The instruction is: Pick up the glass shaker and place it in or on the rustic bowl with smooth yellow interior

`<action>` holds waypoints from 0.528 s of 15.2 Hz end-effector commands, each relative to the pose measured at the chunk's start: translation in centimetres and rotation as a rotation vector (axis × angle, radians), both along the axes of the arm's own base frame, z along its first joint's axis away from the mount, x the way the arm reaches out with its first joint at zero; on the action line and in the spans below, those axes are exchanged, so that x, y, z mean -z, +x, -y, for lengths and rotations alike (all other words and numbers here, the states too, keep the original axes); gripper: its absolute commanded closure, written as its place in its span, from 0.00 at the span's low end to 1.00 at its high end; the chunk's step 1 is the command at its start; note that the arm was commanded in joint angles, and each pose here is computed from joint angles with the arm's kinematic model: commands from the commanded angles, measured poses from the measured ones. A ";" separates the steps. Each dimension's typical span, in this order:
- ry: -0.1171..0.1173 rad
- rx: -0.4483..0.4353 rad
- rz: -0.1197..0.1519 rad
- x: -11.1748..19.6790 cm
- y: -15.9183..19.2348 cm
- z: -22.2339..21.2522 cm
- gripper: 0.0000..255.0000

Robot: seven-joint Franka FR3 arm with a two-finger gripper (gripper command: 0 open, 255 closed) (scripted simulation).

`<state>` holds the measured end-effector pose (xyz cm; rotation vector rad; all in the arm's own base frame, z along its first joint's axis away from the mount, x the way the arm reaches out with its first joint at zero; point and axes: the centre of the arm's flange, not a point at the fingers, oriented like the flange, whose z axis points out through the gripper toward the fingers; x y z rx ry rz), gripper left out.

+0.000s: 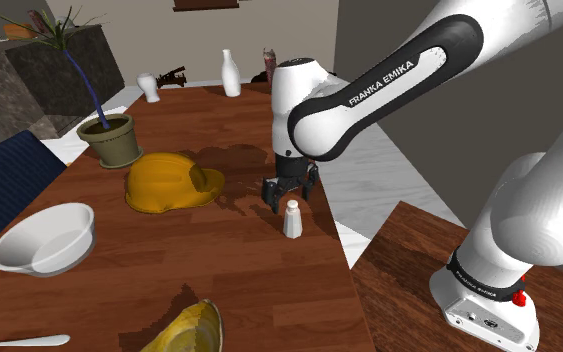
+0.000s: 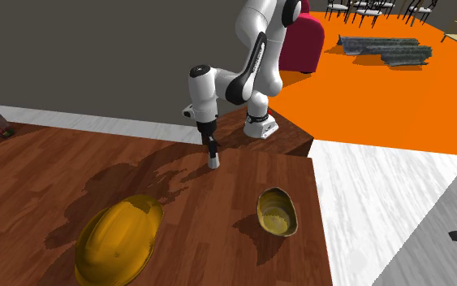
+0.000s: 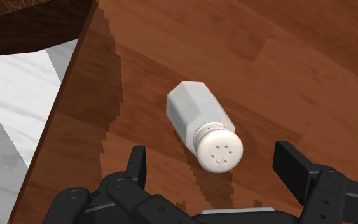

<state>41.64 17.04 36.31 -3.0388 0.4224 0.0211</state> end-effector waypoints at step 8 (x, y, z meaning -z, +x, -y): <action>0.000 0.000 0.000 0.0 0.0 0.0 1.00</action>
